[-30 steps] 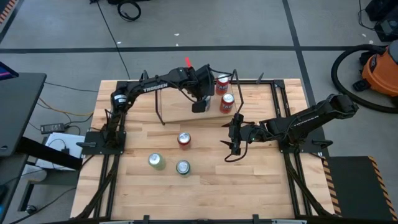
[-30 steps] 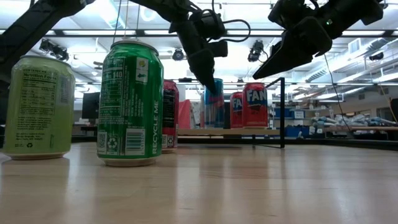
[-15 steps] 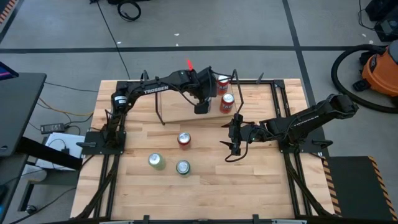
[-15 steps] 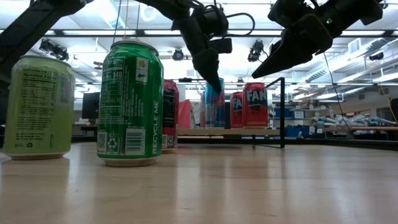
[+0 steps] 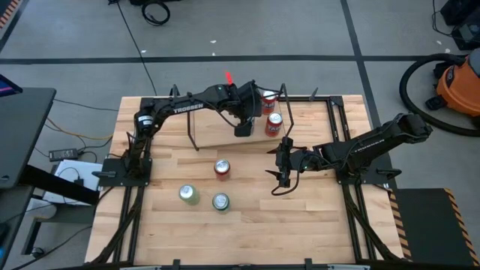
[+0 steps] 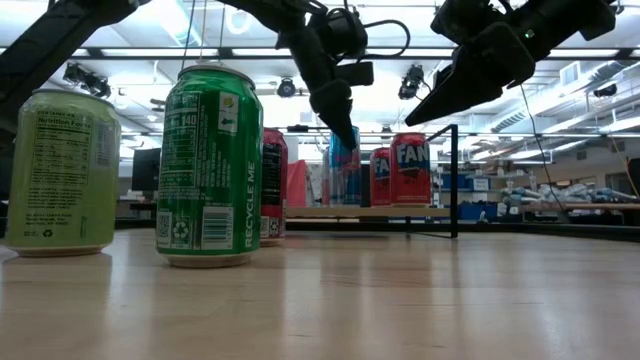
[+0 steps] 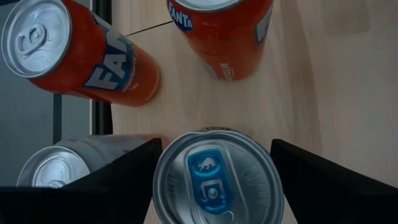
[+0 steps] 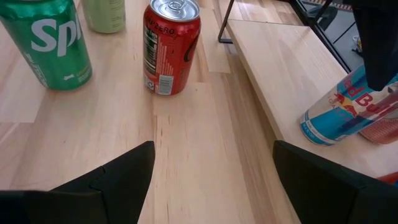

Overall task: Place canned beverage on shelf
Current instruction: Put the blue soda can on the shelf aligned with the orange-white soda can

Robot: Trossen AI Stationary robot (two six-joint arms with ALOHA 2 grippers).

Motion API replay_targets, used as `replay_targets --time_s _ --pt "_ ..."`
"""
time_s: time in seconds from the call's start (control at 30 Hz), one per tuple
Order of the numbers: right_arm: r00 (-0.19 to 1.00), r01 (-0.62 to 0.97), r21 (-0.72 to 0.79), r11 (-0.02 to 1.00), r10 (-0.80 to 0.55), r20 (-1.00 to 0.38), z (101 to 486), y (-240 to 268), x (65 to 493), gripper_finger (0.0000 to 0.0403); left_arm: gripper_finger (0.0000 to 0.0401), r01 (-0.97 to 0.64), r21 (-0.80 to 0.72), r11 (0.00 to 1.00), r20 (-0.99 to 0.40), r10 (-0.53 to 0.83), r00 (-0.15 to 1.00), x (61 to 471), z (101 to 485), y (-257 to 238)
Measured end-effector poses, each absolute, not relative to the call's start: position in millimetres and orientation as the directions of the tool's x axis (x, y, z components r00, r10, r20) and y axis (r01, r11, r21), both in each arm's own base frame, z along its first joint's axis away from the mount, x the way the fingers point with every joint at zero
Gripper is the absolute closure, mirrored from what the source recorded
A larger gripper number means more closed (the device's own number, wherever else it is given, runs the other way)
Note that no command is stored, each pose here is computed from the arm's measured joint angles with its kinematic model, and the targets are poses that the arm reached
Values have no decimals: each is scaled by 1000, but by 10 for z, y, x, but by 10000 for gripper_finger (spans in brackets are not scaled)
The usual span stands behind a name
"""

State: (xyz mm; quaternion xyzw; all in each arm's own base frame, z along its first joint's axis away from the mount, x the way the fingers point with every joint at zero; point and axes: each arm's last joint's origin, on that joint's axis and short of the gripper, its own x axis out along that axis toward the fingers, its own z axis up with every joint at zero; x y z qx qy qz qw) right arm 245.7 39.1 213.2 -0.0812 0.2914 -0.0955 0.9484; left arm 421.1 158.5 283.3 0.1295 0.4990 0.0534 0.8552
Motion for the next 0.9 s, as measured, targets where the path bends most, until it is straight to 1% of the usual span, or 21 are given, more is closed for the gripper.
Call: replay_targets --time_s 0.67,0.9 --pt "812 134 -210 969 -228 -537 2132 391 2457 66 86 29 277 960 -837 226 498 4221 2836 1568" --pt "812 134 -210 968 -229 -537 2132 391 2457 66 86 165 349 923 -835 226 501 4271 2837 1430"
